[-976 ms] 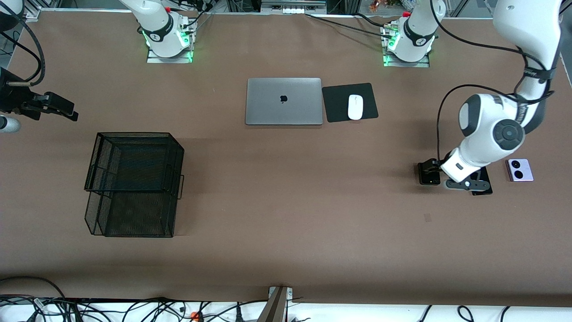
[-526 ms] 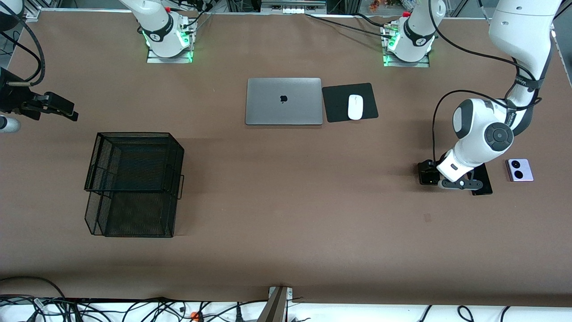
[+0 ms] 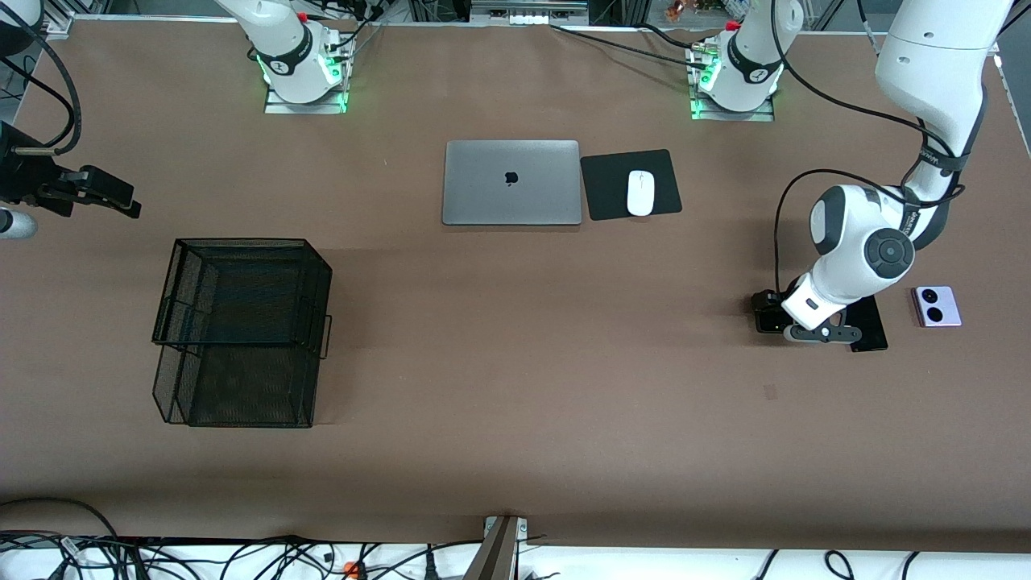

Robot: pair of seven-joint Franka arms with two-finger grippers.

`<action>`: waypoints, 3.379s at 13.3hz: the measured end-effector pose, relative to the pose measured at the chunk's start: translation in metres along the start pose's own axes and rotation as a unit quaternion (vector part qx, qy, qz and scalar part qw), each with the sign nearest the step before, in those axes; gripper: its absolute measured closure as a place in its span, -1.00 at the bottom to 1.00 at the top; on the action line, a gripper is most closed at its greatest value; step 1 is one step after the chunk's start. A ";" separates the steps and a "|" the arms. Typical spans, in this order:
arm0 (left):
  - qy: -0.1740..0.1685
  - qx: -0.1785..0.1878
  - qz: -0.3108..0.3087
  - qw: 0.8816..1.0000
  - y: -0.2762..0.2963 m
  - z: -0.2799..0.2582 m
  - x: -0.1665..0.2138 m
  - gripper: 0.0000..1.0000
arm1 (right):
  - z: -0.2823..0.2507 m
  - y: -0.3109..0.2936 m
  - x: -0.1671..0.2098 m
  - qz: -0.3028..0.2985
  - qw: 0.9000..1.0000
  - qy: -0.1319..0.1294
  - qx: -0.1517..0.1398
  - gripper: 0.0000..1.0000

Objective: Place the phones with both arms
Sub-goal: 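Carry the flip phone to mid-table with the left gripper while the right gripper approaches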

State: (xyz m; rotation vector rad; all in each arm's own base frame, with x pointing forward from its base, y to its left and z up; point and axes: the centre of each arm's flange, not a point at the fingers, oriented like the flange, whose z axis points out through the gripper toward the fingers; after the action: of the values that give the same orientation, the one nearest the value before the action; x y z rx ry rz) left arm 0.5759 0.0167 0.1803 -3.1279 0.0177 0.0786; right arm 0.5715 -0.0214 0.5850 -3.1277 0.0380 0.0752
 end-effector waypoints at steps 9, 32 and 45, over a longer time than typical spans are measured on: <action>-0.010 -0.002 -0.003 1.000 0.001 0.014 -0.003 -0.61 | 0.001 0.000 0.001 0.000 1.000 0.000 0.000 -1.00; 0.026 -0.129 0.012 0.991 0.518 -0.031 -0.022 -0.61 | 0.007 -0.003 0.004 -0.005 1.000 -0.005 -0.002 -1.00; 0.007 -0.035 -0.067 0.997 0.456 -0.146 0.010 -1.00 | 0.051 -0.069 0.035 -0.025 1.000 0.003 -0.002 -1.00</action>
State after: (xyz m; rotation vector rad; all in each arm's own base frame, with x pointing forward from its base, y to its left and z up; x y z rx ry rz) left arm 0.5882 -0.4408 0.3202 -3.1894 -0.2003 0.0566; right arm 0.6053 0.0477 0.5335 -3.1311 -0.0404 0.0649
